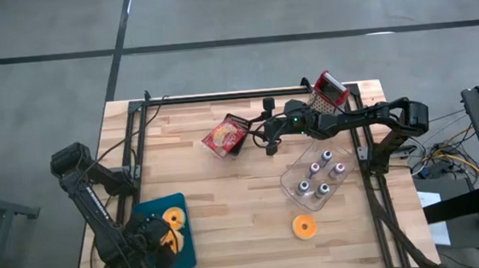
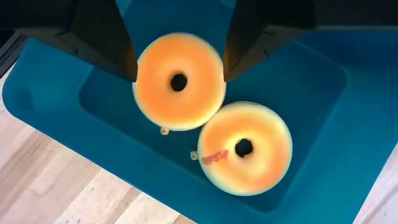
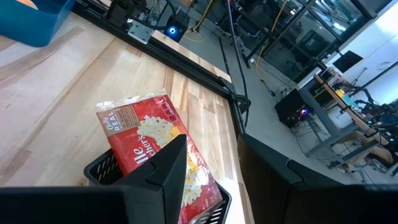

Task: Pick & Place Food Item
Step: Put the yellow donut into the blue bin

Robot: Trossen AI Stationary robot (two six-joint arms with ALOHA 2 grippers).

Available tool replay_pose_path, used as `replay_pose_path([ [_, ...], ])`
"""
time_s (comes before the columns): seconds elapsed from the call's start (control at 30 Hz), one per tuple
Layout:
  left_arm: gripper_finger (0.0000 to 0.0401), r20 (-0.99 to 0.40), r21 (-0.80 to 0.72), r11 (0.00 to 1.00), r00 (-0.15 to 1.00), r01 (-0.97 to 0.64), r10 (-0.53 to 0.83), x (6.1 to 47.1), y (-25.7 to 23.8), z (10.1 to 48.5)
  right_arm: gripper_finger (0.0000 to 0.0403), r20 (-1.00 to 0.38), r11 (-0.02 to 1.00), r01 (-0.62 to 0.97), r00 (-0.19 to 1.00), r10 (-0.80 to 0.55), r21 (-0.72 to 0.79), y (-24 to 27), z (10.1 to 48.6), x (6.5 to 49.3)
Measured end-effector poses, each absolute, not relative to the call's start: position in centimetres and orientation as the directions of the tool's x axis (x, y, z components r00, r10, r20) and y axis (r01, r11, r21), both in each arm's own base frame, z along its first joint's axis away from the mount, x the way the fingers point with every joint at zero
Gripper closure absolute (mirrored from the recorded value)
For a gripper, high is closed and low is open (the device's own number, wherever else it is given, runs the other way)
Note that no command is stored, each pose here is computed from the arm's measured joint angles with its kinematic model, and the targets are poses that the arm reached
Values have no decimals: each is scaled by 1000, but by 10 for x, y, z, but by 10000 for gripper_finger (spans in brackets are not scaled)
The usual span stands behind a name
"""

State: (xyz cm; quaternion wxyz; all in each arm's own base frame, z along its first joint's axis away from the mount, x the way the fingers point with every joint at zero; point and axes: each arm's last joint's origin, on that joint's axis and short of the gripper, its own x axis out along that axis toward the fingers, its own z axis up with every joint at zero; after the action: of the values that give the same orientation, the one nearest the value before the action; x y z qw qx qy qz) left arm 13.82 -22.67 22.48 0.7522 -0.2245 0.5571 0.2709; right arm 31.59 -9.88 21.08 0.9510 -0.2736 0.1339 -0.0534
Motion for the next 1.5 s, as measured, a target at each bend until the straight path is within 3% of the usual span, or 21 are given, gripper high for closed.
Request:
replay_pose_path([
  [0.27, 155, -958, -34, 765, 238, -643, 158, 145, -221, 233, 264, -226, 845, 28, 958, -174, -533, -99, 211, 316],
  [0.53, 156, -846, -70, 828, 473, -556, 246, 179, -197, 271, 264, -226, 845, 28, 958, -174, -534, -99, 211, 316],
  [0.77, 158, -749, -74, 904, 622, -422, 229, 224, -183, 275, 264, -225, 845, 28, 959, -174, -534, -99, 211, 316],
  [0.87, 158, -666, -120, 892, 702, -437, 254, 245, -178, 275, 264, -226, 845, 28, 958, -175, -534, -99, 211, 316],
  [1.03, 158, -646, -195, 860, 721, -472, 250, 273, -173, 264, 264, -226, 845, 28, 958, -175, -534, -99, 211, 316],
  [1.2, 158, -646, -174, 897, 735, -407, 208, 289, -177, 248, 264, -226, 845, 28, 958, -175, -534, -99, 211, 316],
  [1.5, 158, -575, -84, 898, 757, -432, 311, 262, -156, 268, 264, -226, 845, 28, 958, -175, -535, -99, 211, 316],
])
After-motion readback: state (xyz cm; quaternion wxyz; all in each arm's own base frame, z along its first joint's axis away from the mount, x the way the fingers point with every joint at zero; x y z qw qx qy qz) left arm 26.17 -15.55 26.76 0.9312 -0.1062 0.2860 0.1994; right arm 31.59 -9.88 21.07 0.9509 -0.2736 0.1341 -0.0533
